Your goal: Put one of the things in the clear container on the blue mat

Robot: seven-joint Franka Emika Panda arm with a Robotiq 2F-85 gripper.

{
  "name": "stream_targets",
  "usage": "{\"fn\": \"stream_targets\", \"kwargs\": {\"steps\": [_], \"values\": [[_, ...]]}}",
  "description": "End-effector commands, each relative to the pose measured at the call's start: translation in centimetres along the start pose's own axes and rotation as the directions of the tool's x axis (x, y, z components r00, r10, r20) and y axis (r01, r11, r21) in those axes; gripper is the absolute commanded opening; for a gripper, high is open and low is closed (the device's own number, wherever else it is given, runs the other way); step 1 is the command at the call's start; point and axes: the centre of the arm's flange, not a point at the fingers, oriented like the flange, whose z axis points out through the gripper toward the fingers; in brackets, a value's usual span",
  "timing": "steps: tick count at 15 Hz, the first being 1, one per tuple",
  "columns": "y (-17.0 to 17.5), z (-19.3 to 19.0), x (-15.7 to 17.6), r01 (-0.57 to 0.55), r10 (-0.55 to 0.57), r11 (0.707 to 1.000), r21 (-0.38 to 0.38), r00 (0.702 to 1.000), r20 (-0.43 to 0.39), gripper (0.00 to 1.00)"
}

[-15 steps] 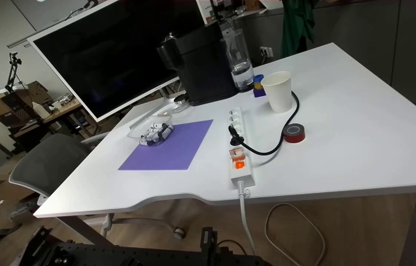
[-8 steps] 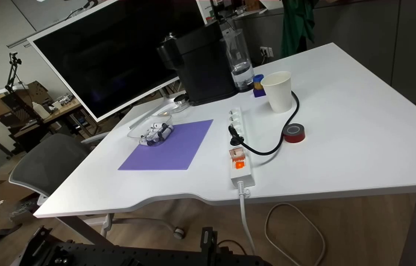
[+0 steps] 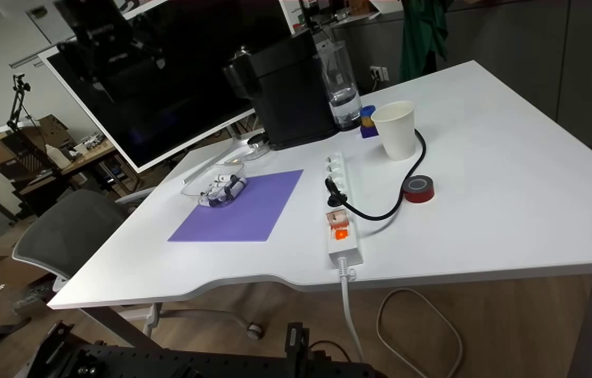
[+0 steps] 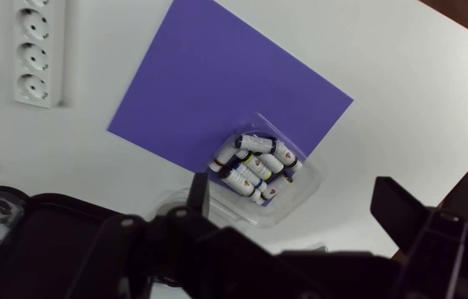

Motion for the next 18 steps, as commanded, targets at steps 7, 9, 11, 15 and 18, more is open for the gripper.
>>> {"fn": "stream_targets", "kwargs": {"steps": [7,9,11,15,18], "values": [[-6.9,13.6,0.9,0.193,-0.193,0.981,0.007,0.98,0.038,1.0],[-6.7,15.2,0.9,0.19,-0.191,0.982,0.012,0.98,0.059,1.0],[-6.6,15.2,1.0,0.188,-0.188,0.982,0.011,0.981,0.057,1.0],[-5.3,18.3,3.4,0.201,-0.196,0.974,-0.102,0.979,0.056,1.0],[-4.5,22.1,5.5,0.208,-0.196,0.962,-0.177,0.977,0.083,1.0]]}}
